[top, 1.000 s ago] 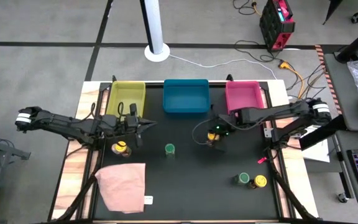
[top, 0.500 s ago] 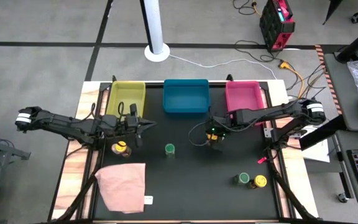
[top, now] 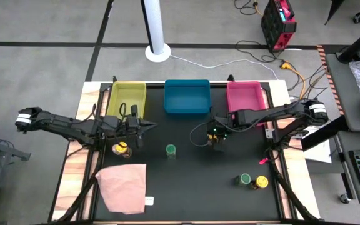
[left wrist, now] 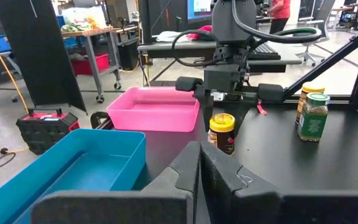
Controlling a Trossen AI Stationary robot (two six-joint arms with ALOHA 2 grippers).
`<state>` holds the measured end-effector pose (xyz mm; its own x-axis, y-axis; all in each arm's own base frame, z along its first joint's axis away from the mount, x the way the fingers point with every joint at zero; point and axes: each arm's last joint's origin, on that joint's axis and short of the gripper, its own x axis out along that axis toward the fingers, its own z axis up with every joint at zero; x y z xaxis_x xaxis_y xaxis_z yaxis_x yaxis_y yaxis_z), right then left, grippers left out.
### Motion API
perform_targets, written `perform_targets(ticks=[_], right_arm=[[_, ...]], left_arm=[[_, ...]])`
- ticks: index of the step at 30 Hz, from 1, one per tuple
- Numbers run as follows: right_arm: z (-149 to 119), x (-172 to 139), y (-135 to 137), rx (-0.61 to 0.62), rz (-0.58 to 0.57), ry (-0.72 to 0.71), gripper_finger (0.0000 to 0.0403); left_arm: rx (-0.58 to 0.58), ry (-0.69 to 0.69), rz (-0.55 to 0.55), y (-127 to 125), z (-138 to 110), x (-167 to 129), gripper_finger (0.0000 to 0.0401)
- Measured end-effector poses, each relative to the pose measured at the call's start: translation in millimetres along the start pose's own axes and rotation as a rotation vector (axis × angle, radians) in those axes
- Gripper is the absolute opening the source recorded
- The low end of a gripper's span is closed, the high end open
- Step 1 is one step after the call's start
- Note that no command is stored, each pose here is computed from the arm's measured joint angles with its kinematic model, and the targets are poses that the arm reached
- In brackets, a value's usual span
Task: Sort spices by type
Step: Put the center yellow seasoning bottle into the blue bin
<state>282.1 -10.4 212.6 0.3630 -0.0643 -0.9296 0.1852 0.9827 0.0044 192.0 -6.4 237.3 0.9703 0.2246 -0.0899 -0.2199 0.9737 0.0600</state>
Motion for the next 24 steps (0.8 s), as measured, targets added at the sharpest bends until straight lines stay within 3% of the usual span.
perform_targets(ticks=[4, 14, 18, 24], right_arm=[[8.2, -11.6, 0.6, 0.003, 0.002, -0.013, 0.0222], [70.9, -52.8, 1.5, -0.014, 0.015, -0.185, 0.0222], [103.8, -54.2, -7.8, -0.069, -0.011, -0.217, 0.0222], [154.6, -48.7, -39.0, -0.084, -0.061, -0.204, 0.0222]], left_arm=[[0.001, 0.002, 0.000, 0.0, -0.2, 0.0, 0.0000], [0.013, 0.002, 0.019, 0.6, -0.2, -0.1, 0.0000], [0.038, -0.021, 0.029, 2.1, 5.3, -3.5, 0.0000], [0.070, -0.090, 0.036, 6.4, 33.7, -14.3, 0.0000]])
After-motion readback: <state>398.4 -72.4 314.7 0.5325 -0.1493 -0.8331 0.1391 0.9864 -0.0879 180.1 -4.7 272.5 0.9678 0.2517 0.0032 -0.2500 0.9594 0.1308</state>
